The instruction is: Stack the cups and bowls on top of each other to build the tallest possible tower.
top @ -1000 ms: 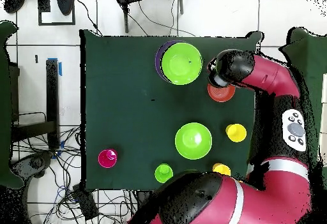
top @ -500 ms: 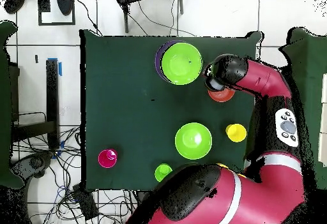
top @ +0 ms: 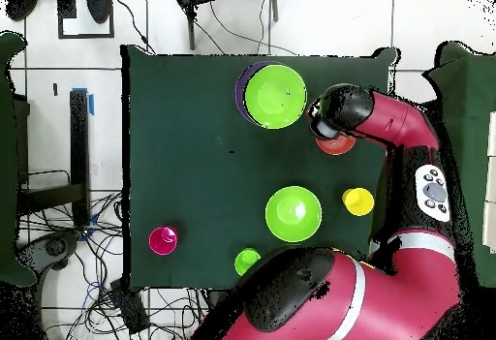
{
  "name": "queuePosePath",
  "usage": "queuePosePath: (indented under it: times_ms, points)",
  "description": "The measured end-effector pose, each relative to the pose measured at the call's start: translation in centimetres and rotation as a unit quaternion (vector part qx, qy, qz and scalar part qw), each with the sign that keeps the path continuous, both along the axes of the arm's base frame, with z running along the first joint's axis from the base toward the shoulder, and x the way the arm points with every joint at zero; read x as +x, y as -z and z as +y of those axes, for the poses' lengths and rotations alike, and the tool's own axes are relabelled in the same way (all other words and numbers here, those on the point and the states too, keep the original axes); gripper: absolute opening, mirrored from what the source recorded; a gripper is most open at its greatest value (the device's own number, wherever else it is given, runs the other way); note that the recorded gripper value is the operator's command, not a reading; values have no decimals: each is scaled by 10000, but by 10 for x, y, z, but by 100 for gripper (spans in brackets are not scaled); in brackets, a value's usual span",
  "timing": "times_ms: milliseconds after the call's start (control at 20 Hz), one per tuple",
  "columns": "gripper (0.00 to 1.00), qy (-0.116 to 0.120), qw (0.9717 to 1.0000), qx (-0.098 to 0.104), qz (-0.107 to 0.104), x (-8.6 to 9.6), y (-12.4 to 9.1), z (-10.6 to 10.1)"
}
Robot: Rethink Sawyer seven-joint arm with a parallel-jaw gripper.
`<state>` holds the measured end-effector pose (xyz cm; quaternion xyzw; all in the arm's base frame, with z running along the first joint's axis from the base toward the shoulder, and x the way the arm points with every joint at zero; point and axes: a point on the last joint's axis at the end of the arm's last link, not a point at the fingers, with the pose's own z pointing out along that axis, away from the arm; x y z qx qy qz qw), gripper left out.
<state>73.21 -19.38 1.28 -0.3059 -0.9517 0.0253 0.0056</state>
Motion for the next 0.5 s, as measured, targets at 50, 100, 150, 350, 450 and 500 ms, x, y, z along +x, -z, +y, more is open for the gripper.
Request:
queuePosePath:
  times_ms: [50, 100, 150, 350, 450, 500]
  points:
    - [100, 1, 10000, -1, -2, 0, 0, 0]
    - [100, 2, 10000, -1, -2, 0, 0, 0]
    - [100, 2, 10000, 0, -1, 0, 0, 0]
    - [100, 3, 10000, 0, 0, 0, 0, 0]
    - [100, 3, 10000, 0, 1, 0, 0, 0]
    - [100, 6, 10000, 2, 4, 0, 1, -1]
